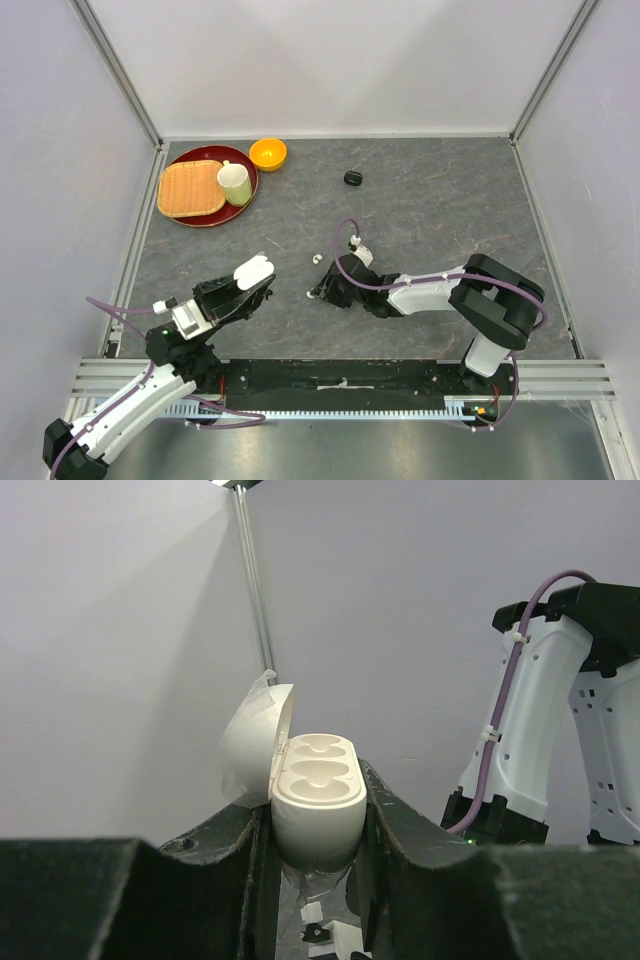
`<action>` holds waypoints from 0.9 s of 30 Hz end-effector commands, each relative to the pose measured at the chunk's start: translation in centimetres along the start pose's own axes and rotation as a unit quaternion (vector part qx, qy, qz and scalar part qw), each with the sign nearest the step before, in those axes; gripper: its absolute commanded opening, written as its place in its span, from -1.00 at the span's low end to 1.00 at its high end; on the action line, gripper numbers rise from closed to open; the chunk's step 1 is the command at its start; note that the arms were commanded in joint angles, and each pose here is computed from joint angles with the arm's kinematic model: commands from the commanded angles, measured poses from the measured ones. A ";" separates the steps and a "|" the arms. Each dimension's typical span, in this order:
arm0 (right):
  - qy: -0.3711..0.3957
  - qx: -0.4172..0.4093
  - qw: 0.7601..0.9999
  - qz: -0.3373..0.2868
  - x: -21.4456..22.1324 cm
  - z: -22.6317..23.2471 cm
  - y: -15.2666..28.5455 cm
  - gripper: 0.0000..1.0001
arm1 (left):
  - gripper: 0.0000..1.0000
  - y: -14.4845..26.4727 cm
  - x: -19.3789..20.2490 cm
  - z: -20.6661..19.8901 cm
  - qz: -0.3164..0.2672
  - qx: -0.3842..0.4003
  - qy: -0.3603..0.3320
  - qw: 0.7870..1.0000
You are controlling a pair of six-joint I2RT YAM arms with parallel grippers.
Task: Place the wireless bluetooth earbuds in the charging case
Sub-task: Pick up the earbud from the center of the board.
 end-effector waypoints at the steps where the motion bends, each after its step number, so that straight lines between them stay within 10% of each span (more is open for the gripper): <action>1: 0.016 0.021 1.000 -0.006 0.0 0.2 -0.5 -0.25 | -0.96 1.7 2.1 0.5 0.020 -0.017 -0.016 1.000; 27: 0.021 0.029 0.999 0.001 0.2 0.5 -1.5 -0.35 | -0.96 1.9 2.1 0.7 0.019 -0.025 -0.028 0.999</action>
Point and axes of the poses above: each gripper's point midway between its finger pads, its own y axis back along the fingers, its own z axis along the line the jaws close on, x = y × z, the point moved 7 cm from there along y, back along the fingers, and after that the axes turned 14 degrees about y, right-handed, at the moved point
